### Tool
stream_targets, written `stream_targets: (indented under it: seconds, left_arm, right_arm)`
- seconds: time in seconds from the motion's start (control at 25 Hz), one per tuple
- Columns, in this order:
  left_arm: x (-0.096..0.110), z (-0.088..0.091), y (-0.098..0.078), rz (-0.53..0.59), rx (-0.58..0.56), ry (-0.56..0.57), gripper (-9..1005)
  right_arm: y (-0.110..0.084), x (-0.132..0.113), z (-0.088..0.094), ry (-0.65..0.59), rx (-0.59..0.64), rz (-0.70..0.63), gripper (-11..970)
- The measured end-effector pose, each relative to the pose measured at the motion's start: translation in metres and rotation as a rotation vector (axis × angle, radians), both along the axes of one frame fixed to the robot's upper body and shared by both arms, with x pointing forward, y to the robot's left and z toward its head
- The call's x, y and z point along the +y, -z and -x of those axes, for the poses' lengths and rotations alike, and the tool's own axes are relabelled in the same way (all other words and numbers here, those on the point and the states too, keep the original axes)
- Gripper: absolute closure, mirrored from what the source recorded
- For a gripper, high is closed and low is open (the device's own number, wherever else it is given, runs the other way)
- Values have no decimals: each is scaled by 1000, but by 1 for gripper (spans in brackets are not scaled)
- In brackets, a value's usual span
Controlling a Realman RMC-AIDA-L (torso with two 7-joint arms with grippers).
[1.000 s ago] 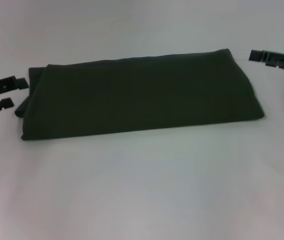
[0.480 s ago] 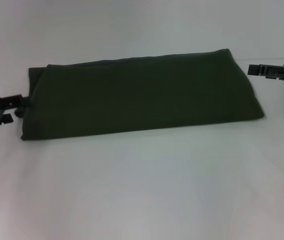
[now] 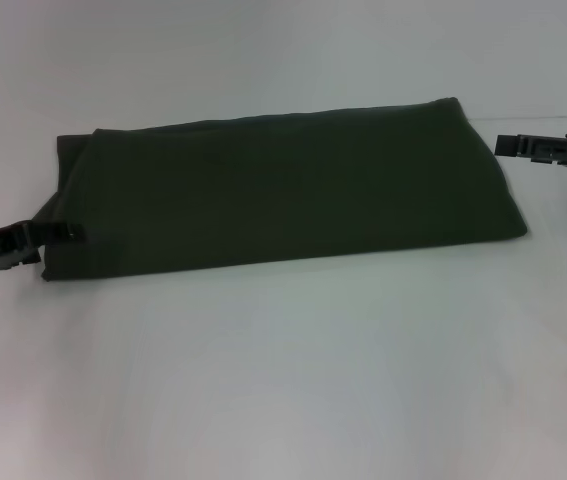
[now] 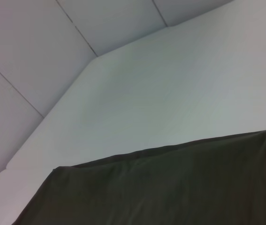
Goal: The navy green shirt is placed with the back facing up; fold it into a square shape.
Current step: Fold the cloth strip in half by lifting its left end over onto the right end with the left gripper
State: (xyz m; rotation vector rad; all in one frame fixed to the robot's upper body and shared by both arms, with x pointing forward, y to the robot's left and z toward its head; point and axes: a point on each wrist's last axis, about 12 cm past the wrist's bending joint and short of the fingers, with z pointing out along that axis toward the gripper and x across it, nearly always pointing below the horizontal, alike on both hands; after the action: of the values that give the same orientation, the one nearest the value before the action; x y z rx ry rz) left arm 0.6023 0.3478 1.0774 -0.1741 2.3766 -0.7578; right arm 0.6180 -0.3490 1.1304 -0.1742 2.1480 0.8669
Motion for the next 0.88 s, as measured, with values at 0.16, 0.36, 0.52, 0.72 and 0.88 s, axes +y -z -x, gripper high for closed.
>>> stream_targets:
  seconds: [0.16, 0.36, 0.52, 0.72, 0.88]
  left_arm:
    - [-4, -1, 2, -14, 2, 10, 100]
    - [-7, -1, 5, -21, 11, 18, 100]
    - [-9, -1, 7, -26, 17, 24, 101]
    - [-11, -1, 7, -34, 21, 39, 104]
    - [-12, -1, 7, -34, 20, 42, 133]
  right_arm:
    - [1, 0, 0, 2, 1, 0, 29]
    - [2, 0, 0, 7, 2, 0, 29]
    - [2, 0, 0, 7, 3, 2, 29]
    - [4, 2, 0, -2, 11, 15, 29]
    - [4, 2, 0, 2, 12, 20, 29]
